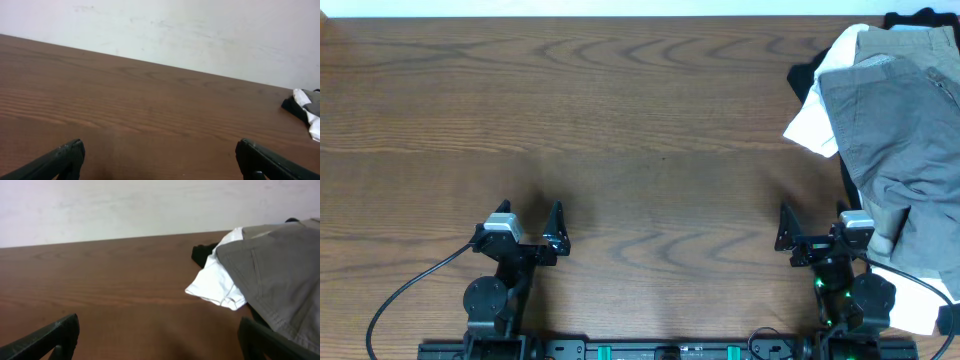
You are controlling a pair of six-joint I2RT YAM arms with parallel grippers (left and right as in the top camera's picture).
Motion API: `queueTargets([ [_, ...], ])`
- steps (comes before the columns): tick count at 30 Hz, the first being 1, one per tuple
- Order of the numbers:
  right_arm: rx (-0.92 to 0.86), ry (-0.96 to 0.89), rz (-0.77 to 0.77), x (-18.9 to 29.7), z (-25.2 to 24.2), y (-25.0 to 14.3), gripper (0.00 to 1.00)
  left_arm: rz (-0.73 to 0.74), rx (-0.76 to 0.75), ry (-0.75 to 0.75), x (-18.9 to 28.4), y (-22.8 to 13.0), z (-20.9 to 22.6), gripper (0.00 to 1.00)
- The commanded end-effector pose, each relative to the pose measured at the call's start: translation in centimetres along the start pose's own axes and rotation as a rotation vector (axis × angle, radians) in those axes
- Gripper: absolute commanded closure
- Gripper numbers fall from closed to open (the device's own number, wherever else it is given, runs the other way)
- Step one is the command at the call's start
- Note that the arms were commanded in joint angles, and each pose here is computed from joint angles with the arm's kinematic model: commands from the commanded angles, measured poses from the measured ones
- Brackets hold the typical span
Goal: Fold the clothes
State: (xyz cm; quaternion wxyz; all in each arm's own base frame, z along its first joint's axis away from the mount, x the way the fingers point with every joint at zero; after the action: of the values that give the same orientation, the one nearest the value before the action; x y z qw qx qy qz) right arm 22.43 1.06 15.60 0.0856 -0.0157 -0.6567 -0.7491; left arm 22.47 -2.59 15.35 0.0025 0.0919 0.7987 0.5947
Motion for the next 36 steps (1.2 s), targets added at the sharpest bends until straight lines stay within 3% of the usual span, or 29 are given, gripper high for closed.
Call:
queueTargets([
  [1, 0.007, -0.007, -0.006, 0.0, -0.2, 0.0, 0.01, 0.056, -0.003, 0.013, -0.1, -1.5, 0.4, 0.02],
  [26, 0.009, -0.007, -0.010, 0.0, -0.2, 0.1, 0.00, 0.063, 0.019, -0.016, 0.0, -1.5, -0.1, 0.02],
  [31, 0.042, -0.003, -0.052, 0.1, 0.0, 1.2, 0.01, 0.085, 0.037, -0.111, 0.2, -1.3, -1.7, 0.02],
  [36, 0.043, 0.006, -0.056, 0.2, 0.3, 2.5, 0.01, 0.161, 0.070, -0.086, 0.4, -1.3, -1.7, 0.02],
])
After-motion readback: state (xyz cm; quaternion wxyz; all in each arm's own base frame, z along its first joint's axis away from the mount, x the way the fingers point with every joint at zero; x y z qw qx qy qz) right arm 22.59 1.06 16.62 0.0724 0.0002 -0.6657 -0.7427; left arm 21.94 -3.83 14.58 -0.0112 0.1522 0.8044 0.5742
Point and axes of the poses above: each gripper's point midway between its finger pads, its own x axis back along the fingers, its own z axis along the line the jaws close on, y = z × x, the point moved 2 cm from there along x, back along the fingers, and after that the axes turned 2 degrees about x, right-handed, at the moved point
